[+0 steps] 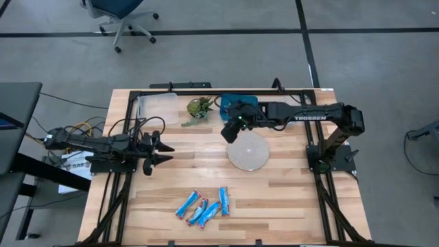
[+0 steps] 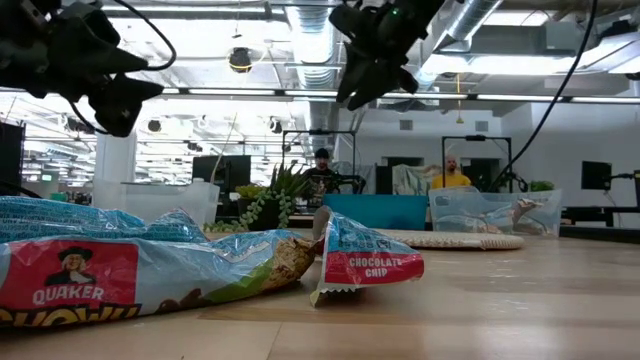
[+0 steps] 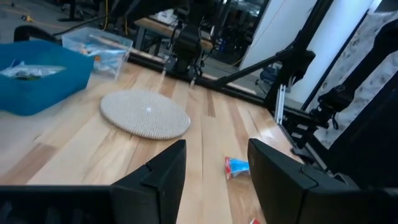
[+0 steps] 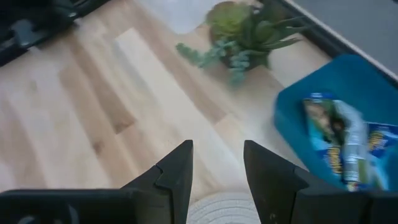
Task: Pick and place Granola Bars by type
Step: Put the red granola bar into the left transparent bin
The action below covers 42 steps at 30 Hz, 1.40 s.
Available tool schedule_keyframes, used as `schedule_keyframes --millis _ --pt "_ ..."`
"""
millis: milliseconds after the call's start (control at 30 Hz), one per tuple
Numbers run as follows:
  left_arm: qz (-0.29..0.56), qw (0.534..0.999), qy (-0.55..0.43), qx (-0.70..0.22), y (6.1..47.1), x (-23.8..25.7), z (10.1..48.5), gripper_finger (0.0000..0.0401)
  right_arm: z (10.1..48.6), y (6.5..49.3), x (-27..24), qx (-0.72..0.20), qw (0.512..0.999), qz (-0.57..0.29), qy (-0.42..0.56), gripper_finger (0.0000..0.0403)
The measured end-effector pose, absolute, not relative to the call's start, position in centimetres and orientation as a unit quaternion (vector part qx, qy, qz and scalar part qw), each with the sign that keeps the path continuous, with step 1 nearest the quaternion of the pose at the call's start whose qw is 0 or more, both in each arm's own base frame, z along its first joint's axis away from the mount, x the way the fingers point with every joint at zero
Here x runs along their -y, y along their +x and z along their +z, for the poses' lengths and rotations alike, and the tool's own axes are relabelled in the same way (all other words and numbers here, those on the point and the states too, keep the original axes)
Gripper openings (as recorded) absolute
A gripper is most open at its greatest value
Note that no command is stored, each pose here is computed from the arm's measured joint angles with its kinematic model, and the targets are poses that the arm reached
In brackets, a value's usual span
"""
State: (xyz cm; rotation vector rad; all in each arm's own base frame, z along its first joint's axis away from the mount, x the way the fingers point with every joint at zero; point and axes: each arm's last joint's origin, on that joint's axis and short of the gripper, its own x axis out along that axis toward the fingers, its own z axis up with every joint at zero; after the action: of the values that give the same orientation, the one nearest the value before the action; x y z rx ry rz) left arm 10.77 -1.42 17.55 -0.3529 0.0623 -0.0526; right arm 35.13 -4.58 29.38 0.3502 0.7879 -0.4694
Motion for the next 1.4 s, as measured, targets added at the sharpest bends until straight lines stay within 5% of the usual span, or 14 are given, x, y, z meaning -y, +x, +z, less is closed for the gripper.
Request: schedule_keyframes --millis 600,1400 --pt "-0.019 0.985 -0.168 -0.023 9.3 1.1 17.4 0.0165 29.3 35.1 1.2 -0.392 0.904 -0.129 0.114 0.0133" --pt "0.046 0.98 -0.194 -0.011 9.3 0.8 17.4 0.0165 26.9 23.4 -0.8 -0.276 0.943 -0.078 0.167 0.0127"
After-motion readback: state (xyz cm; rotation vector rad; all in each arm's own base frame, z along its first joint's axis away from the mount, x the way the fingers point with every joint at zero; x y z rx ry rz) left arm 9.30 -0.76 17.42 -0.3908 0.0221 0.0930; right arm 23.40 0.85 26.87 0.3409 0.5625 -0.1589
